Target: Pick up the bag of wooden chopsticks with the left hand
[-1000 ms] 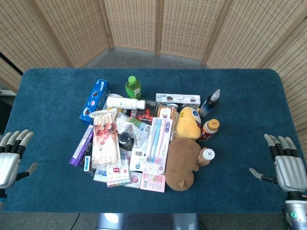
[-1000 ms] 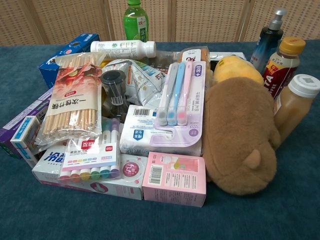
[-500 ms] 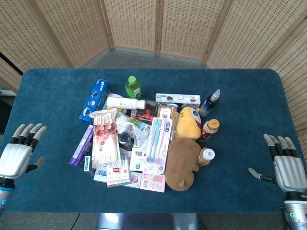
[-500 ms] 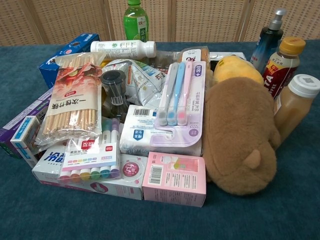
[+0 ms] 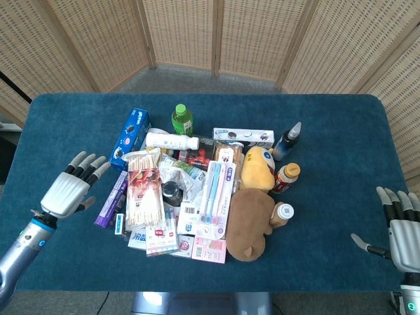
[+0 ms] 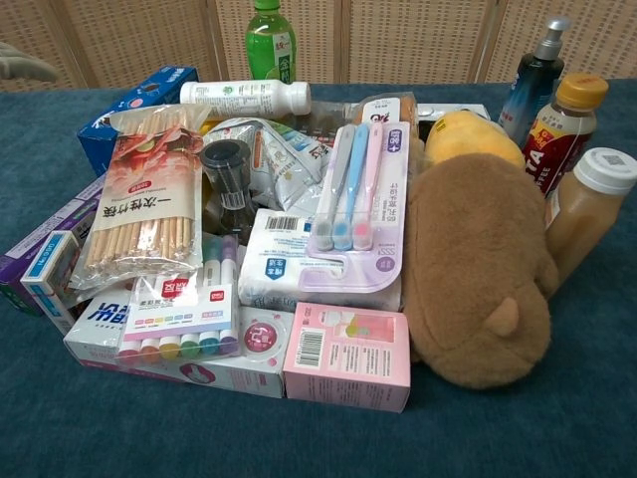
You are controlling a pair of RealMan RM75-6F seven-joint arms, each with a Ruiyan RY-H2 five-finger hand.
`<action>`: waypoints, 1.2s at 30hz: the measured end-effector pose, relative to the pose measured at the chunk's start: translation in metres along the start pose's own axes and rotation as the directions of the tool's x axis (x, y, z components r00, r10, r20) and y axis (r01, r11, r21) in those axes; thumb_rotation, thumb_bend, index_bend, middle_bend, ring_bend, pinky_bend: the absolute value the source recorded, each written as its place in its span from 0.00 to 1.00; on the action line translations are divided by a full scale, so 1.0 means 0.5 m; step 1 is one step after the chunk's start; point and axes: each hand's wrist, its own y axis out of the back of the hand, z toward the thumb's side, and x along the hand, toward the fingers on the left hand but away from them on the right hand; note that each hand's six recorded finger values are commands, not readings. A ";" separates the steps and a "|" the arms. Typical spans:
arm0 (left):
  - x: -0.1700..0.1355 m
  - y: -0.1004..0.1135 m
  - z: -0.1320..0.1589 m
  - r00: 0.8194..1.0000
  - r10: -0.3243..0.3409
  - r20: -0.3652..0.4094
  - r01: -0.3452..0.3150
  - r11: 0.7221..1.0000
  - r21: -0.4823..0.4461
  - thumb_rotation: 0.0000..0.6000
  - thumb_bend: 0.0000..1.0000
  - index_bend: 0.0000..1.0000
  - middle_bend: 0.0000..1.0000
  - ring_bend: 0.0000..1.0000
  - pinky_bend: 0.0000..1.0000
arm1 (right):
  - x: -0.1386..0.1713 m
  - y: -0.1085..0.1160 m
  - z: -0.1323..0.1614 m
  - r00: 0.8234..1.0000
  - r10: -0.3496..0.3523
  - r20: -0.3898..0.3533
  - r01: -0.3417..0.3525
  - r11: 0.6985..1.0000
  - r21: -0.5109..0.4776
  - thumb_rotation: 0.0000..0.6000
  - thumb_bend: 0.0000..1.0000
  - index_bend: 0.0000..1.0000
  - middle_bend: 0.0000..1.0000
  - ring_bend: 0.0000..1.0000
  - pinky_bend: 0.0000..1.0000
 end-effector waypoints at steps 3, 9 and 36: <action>0.038 -0.008 0.024 0.998 0.002 0.059 -0.002 1.000 -0.007 1.00 0.29 0.00 0.00 0.00 0.00 | 0.009 0.009 -0.007 1.000 -0.009 0.016 0.009 1.000 0.005 0.61 0.00 0.00 0.00 0.00 0.00; 0.095 -0.026 0.071 0.986 -0.007 0.165 0.003 1.000 0.024 1.00 0.29 0.00 0.00 0.00 0.00 | 0.022 0.020 -0.021 0.999 -0.022 0.047 0.021 1.000 0.009 0.60 0.00 0.00 0.00 0.00 0.00; 0.196 -0.071 0.159 0.951 0.006 0.309 -0.080 0.970 0.228 1.00 0.38 0.82 0.70 0.70 0.62 | 0.038 0.047 -0.030 0.997 -0.062 0.049 0.063 0.997 -0.034 0.60 0.01 0.00 0.00 0.00 0.00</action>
